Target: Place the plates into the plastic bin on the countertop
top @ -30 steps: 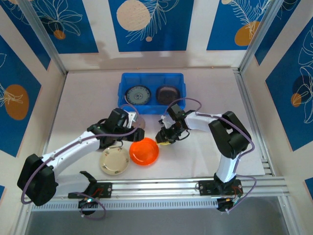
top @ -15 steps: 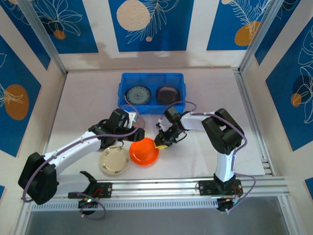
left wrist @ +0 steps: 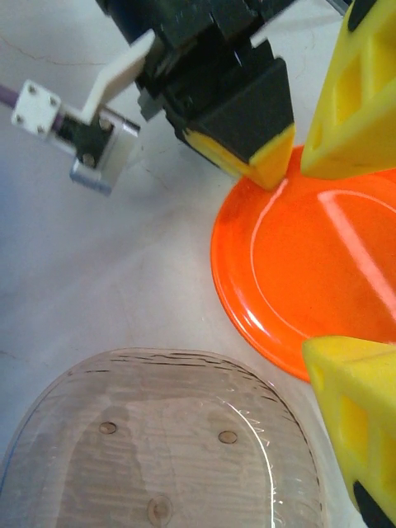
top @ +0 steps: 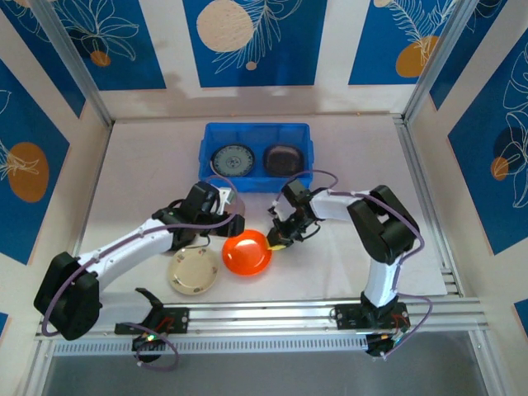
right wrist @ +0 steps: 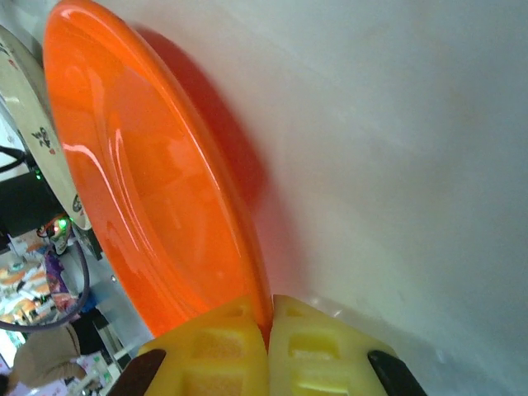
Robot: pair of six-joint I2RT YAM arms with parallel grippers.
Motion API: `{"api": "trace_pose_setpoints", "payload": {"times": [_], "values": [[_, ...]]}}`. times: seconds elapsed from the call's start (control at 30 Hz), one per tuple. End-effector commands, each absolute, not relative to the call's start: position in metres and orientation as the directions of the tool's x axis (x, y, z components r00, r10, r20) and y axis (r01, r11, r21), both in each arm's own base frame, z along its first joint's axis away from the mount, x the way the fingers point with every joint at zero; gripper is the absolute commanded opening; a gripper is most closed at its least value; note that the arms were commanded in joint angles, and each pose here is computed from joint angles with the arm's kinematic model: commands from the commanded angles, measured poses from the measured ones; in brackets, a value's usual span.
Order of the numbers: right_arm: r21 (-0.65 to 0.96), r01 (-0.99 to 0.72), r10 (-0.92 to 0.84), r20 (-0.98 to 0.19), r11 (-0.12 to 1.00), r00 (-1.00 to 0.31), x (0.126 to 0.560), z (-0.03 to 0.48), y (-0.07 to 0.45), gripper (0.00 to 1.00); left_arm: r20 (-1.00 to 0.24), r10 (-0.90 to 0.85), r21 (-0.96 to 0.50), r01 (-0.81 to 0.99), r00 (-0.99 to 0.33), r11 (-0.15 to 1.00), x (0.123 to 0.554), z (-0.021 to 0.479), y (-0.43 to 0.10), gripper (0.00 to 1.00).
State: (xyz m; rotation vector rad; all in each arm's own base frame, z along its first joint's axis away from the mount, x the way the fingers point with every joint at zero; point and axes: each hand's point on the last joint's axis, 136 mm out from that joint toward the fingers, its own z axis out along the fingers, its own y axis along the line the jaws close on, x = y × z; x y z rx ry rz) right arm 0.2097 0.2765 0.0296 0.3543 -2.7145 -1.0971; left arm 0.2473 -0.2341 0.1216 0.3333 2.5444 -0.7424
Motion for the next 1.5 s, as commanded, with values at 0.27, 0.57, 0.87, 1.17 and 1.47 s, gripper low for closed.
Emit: {"api": "trace_pose_setpoints", "payload": {"times": [0.27, 0.57, 0.87, 1.17, 1.47], "values": [[0.725, -0.119, -0.115, -0.056, 0.679, -0.992, 0.244, 0.107, 0.25, 0.0, -0.505, 0.029, -0.528, 0.336, -0.862, 0.78, 0.276, 0.133, -0.253, 0.51], [0.74, -0.141, -0.076, -0.121, 0.657, -0.99, 0.254, 0.136, 0.242, 0.0, -0.508, -0.004, -0.541, 0.316, -0.861, 0.779, 0.28, 0.135, -0.25, 0.42], [0.696, -0.124, -0.066, -0.109, 0.707, -0.992, 0.251, 0.13, 0.231, 0.0, -0.512, -0.033, -0.531, 0.286, -0.858, 0.798, 0.286, 0.138, -0.238, 0.51], [0.721, -0.136, -0.05, -0.14, 0.68, -0.989, 0.257, 0.141, 0.236, 0.0, -0.496, -0.049, -0.568, 0.282, -0.867, 0.773, 0.29, 0.135, -0.243, 0.44], [0.761, -0.15, -0.042, -0.16, 0.632, -0.986, 0.267, 0.152, 0.247, 0.0, -0.483, -0.084, -0.615, 0.269, -0.872, 0.741, 0.292, 0.135, -0.246, 0.21]]}}
